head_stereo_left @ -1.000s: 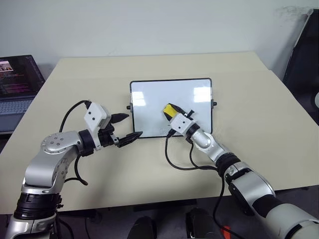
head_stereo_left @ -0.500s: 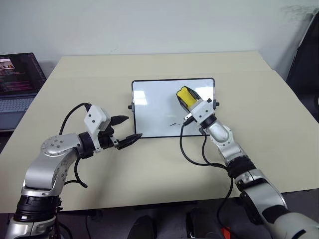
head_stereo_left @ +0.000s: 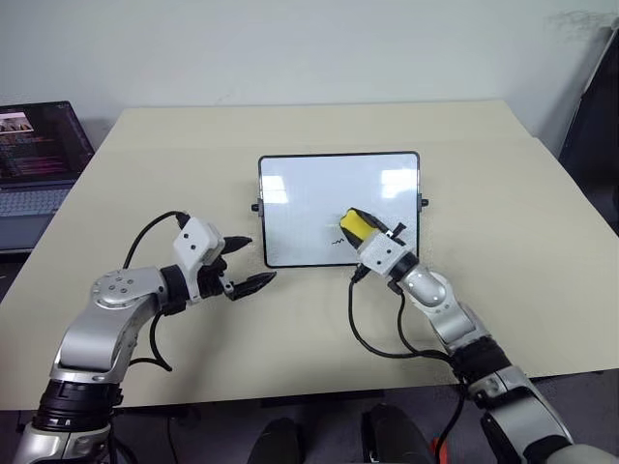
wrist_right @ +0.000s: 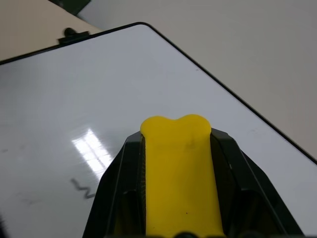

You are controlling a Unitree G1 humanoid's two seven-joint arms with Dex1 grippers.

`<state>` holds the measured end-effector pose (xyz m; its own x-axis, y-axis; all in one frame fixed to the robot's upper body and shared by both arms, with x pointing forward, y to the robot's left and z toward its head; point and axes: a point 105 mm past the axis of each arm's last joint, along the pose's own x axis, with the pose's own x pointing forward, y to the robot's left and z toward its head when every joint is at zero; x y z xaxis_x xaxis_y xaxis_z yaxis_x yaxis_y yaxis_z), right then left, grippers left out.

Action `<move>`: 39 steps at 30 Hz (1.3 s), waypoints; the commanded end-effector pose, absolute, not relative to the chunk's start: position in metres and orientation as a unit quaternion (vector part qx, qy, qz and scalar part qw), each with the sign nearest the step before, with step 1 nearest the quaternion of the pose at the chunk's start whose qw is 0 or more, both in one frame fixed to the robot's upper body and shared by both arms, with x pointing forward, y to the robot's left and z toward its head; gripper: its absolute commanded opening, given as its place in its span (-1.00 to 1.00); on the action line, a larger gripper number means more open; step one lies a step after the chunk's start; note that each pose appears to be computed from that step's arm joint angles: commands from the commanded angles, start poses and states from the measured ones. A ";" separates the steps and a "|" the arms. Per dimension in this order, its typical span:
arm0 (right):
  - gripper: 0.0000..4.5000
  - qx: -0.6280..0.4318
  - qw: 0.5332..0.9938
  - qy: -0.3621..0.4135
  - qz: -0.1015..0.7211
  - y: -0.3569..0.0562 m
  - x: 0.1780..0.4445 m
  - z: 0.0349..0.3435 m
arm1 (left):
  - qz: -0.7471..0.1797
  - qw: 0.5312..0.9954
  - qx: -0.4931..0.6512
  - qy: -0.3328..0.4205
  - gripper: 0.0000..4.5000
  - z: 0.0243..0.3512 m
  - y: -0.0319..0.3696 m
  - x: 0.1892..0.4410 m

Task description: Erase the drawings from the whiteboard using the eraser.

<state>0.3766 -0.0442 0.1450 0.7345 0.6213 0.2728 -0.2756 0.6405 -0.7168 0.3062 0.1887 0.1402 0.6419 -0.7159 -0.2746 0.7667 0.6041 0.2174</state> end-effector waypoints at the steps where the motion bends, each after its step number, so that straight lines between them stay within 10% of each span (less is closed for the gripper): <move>1: -0.41 -0.336 0.869 -0.275 0.237 -0.041 0.388 0.153 | -0.418 0.888 0.181 0.065 1.00 0.151 0.190 0.306; 19: -0.41 -0.413 0.817 -0.147 0.373 -0.008 0.372 0.046 | -0.443 0.880 0.159 0.063 1.00 0.156 0.183 0.299; 29: -0.41 -0.369 0.821 -0.342 0.269 -0.025 0.383 0.150 | -0.435 0.884 0.156 0.069 1.00 0.153 0.189 0.299; 39: -0.41 -0.371 0.854 -0.290 0.221 -0.023 0.418 0.170 | -0.431 0.885 0.154 0.084 1.00 0.144 0.195 0.299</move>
